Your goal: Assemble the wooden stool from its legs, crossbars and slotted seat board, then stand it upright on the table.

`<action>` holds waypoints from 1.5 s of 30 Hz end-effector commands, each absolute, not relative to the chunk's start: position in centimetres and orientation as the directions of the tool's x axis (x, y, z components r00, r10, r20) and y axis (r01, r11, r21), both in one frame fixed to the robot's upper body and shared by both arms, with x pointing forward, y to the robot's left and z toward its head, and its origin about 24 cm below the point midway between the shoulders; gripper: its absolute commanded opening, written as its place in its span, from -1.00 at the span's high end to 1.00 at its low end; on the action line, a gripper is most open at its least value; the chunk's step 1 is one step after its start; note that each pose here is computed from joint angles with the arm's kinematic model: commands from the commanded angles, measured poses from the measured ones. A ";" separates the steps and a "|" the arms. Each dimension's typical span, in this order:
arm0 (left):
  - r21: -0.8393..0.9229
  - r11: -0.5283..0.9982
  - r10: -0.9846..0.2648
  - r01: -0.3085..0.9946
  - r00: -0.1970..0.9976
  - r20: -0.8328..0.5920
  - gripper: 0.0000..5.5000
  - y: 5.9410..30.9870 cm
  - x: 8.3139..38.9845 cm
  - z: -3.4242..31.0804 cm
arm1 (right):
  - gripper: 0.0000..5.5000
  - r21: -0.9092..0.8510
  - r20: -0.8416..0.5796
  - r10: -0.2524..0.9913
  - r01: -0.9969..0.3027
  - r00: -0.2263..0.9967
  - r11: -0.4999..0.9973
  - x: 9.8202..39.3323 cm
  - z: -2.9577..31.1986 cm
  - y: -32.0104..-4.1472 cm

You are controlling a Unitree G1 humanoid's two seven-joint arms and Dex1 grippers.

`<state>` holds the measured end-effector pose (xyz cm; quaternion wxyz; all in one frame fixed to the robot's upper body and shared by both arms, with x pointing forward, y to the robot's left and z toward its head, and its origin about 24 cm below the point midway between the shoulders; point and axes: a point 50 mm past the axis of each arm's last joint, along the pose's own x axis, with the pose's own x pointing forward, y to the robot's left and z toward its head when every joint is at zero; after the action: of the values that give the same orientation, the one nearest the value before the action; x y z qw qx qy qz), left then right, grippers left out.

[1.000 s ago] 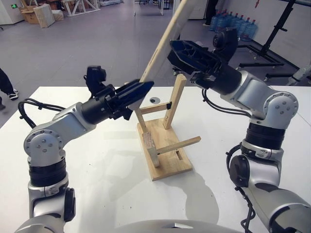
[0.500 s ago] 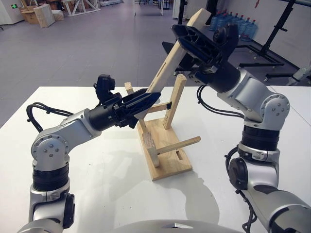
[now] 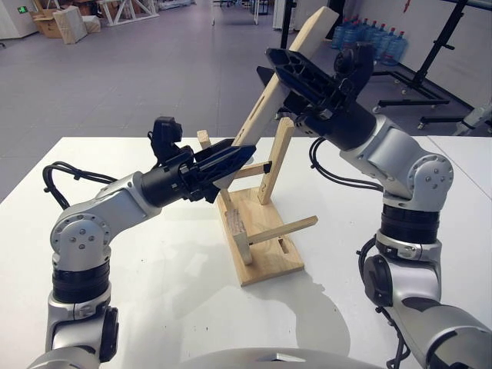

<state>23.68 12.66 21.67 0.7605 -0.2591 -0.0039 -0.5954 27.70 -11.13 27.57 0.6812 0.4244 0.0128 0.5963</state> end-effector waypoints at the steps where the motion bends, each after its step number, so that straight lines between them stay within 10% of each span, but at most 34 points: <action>1: -0.386 0.180 -0.903 0.905 0.308 0.300 0.26 12.7 23.7 21.5 | 0.18 0.590 0.483 0.830 -0.804 0.278 -0.074 27.4 27.5 -11.1; 8: -0.370 0.194 -0.906 0.908 0.311 0.287 0.26 12.6 23.5 21.5 | 0.20 0.562 0.434 0.839 -0.827 0.328 0.032 27.3 26.8 -11.8; 16: -0.381 0.276 -0.866 0.882 0.400 0.301 -0.22 13.3 24.5 21.9 | 0.23 0.499 0.414 0.813 -0.849 0.410 0.174 28.1 26.1 -13.0; 24: -0.449 0.469 -0.644 0.761 0.642 0.415 -0.23 21.4 23.8 25.3 | 0.23 0.260 0.416 0.774 -0.878 0.478 0.403 27.4 27.8 -20.4; 32: -0.379 0.712 -0.702 0.590 0.611 -0.366 -0.23 22.7 17.3 9.7 | 0.23 0.113 0.182 0.738 -0.760 0.649 0.640 25.2 22.8 -28.4; 45: -0.306 0.616 -0.777 0.726 0.499 -0.383 -0.23 16.7 15.9 4.5 | 0.23 0.182 0.203 0.818 -0.841 0.539 0.509 25.6 18.3 -23.5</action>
<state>16.48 17.39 4.71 0.8725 -0.0498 0.2475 -0.4183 25.83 -23.70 17.75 0.8730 0.1274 -0.0347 0.4695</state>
